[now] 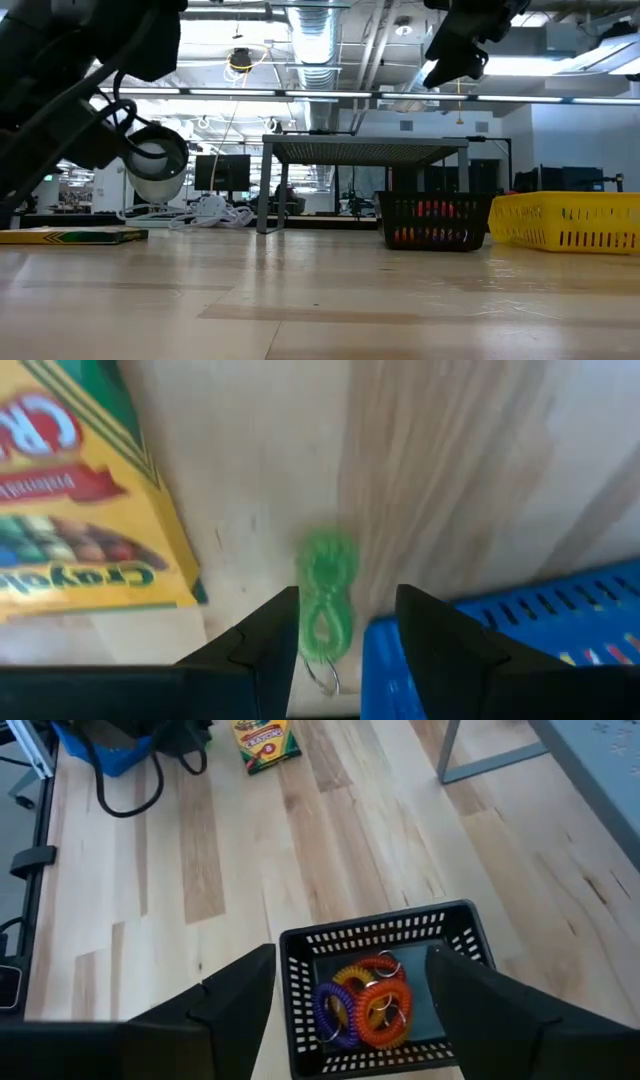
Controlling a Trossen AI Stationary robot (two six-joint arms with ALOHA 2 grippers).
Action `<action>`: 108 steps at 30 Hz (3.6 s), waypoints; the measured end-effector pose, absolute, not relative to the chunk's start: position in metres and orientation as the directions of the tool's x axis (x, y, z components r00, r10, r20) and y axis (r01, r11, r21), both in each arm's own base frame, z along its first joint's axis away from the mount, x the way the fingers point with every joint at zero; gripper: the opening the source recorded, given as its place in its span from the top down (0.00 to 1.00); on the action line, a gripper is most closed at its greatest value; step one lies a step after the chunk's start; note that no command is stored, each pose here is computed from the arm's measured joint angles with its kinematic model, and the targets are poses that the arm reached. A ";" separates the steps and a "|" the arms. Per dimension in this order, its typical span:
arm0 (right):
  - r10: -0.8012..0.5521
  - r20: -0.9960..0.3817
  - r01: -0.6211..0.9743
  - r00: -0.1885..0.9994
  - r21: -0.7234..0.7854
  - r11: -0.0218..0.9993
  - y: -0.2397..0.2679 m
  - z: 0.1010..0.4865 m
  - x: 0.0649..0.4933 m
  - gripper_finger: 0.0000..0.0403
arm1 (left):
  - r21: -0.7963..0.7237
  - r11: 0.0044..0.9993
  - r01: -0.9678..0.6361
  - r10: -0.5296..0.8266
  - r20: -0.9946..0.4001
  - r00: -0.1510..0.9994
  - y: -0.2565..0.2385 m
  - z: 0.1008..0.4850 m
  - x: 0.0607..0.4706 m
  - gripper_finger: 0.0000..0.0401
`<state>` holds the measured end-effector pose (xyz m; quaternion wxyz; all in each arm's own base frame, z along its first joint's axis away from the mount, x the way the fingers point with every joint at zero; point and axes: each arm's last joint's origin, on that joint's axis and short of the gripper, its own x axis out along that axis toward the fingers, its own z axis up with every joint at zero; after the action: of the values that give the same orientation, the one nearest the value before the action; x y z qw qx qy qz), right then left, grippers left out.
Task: Pick & Place Office Desk Supplies
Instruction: Put the green spring keychain into the black basket
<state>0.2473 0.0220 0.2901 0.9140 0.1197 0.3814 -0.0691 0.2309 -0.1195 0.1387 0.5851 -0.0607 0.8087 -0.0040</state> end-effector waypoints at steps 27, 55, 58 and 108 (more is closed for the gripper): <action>0.016 -0.712 0.157 0.702 0.178 0.971 0.041 0.290 0.245 0.37 | -0.016 0.997 -0.071 -0.036 -0.957 -0.287 -0.119 0.129 0.230 0.96; -0.032 -0.683 0.207 0.730 0.176 0.962 0.041 0.293 0.247 0.37 | -0.090 0.983 -0.162 -0.021 -0.921 0.389 -0.110 0.233 0.216 0.99; -0.025 -0.654 0.191 0.756 0.185 0.964 0.041 0.296 0.249 0.37 | -0.096 0.983 -0.159 0.018 -0.801 0.598 -0.103 0.258 0.218 0.99; 0.199 -0.110 -0.165 0.974 0.261 0.951 0.035 0.305 0.331 0.37 | 0.027 0.999 0.024 -0.022 -0.065 0.998 -0.036 0.311 0.270 0.99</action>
<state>0.3309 0.0345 0.3052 0.9854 0.1261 0.0676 0.0924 0.2697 -0.0358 0.3114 0.9993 0.0137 0.0326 -0.0113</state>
